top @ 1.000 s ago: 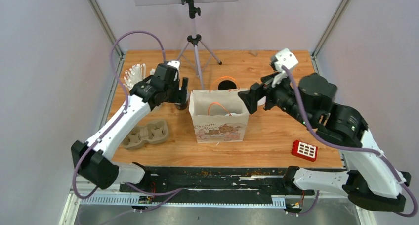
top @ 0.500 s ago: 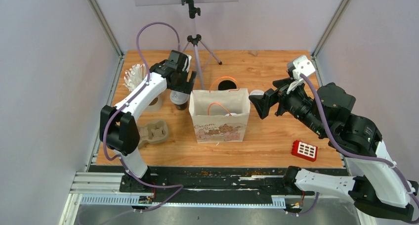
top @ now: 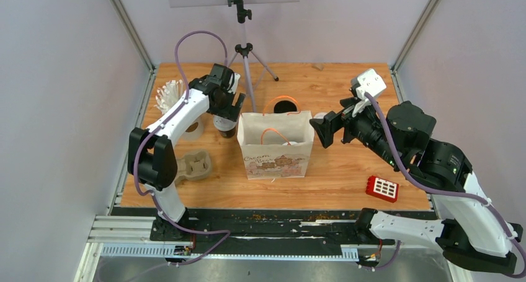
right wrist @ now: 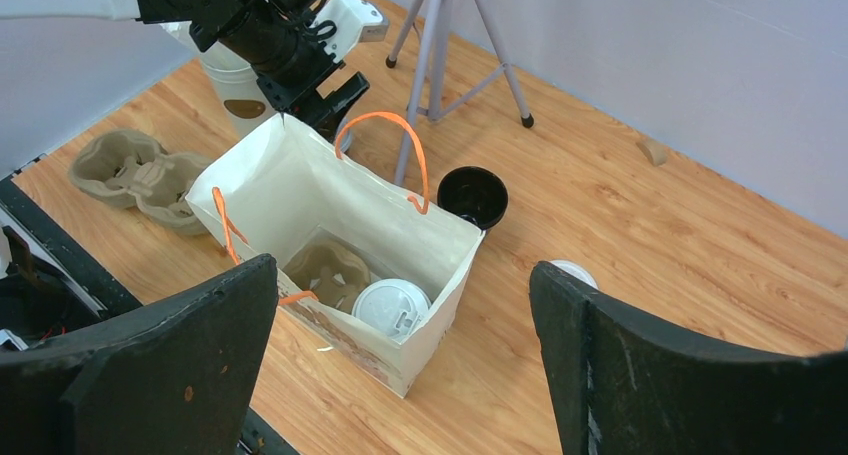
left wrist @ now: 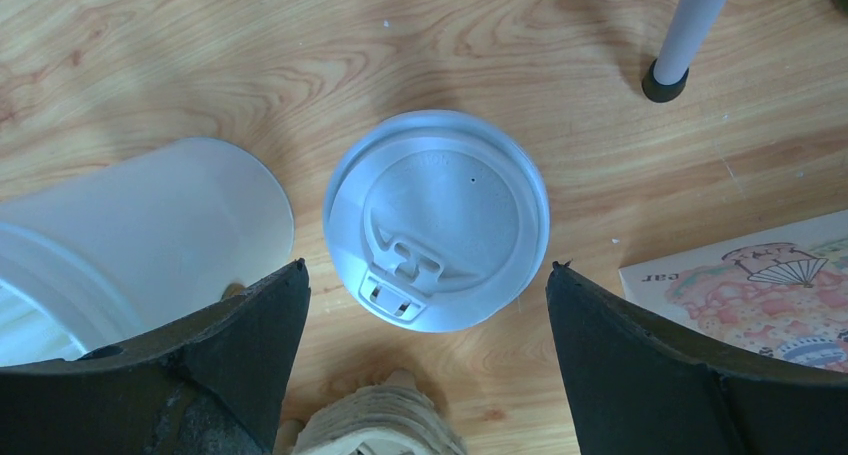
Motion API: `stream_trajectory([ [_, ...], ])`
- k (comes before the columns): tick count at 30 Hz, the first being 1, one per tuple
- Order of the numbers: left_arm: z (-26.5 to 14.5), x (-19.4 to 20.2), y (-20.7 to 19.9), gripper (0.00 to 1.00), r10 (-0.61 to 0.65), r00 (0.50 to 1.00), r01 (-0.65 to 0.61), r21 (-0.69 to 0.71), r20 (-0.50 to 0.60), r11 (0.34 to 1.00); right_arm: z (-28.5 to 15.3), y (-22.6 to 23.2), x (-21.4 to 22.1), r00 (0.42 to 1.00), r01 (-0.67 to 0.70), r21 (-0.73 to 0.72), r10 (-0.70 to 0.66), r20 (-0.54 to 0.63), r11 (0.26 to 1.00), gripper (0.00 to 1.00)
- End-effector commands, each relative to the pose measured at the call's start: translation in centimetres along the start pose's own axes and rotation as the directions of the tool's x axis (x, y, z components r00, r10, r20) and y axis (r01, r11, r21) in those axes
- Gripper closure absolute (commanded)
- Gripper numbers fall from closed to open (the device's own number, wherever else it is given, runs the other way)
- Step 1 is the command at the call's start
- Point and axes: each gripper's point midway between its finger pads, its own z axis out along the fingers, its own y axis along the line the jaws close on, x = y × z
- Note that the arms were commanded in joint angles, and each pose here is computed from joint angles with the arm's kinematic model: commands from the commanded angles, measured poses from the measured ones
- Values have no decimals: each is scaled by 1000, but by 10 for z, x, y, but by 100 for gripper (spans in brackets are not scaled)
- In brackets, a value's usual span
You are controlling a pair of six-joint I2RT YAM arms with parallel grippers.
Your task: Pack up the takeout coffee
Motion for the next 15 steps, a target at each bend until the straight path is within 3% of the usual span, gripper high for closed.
stream_trajectory([
  [1,7,-2,-2,5,35,999,-34,37,-9,999,1,0,-12,999,4,3,-4,45,1000,4],
  [15,20,6,-2,11,53,997,-50,54,-47,997,1,-2,-9,999,11,9,-11,43,1000,4],
])
